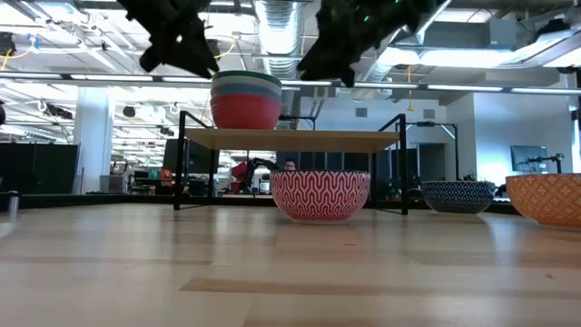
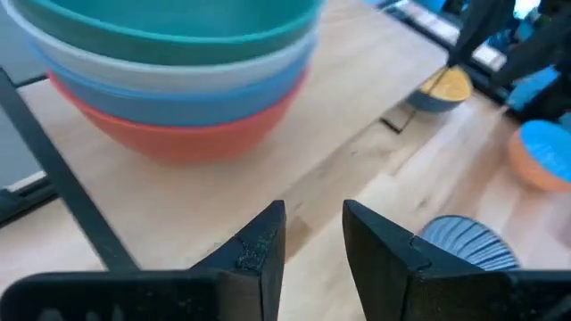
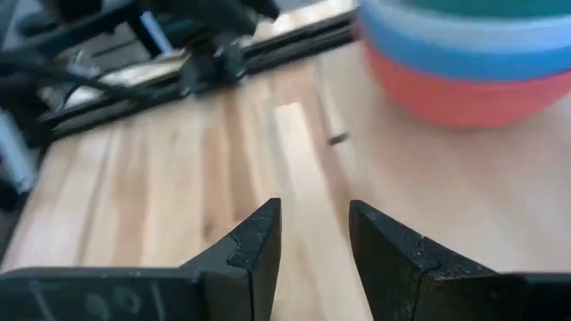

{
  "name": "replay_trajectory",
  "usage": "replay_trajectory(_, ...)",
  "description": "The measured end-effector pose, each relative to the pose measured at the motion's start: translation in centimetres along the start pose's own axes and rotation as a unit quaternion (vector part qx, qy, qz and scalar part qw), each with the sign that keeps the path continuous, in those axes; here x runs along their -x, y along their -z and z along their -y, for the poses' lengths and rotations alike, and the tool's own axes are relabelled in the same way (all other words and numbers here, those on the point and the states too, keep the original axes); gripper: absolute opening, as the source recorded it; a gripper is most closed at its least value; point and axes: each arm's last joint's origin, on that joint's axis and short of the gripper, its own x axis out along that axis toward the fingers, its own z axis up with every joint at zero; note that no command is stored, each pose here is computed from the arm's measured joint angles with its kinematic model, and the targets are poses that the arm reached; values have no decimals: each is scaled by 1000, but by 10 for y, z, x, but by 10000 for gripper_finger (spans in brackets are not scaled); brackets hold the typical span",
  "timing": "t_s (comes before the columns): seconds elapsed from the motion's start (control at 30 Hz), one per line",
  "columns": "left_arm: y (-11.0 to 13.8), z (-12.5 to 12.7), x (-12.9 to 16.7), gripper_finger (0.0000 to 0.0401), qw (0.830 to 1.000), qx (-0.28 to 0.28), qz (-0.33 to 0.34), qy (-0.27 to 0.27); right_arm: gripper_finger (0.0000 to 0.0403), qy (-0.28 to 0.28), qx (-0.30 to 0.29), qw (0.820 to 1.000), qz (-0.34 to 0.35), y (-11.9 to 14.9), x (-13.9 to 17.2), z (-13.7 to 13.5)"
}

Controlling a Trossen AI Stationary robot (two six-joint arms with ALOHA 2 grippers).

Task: Place and stack bowls onto a shelf
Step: Put the blue patterned bowl on the shelf

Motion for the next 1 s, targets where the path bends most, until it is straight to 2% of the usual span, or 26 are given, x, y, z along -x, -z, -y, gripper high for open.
replay_trajectory(0.2, 20, 44, 15, 98, 998, 16, 52, 9, 159, -45, 25, 998, -31, 5, 22, -43)
replay_trajectory(0.37, 40, 84, 20, 98, 994, 41, 89, 42, 159, -92, 36, 995, -19, 6, 38, -78)
replay_trajectory(0.6, 67, 128, 15, 98, 991, 44, 94, 79, 159, -134, 7, 991, -25, 13, 45, -115)
replay_trajectory(0.83, 72, 155, 17, 98, 992, 7, 73, 107, 159, -83, -57, 995, -24, 23, 47, -141)
replay_trajectory(1.0, 71, 155, 20, 98, 990, -26, 50, 128, 159, -19, -119, 992, -30, 34, 50, -153)
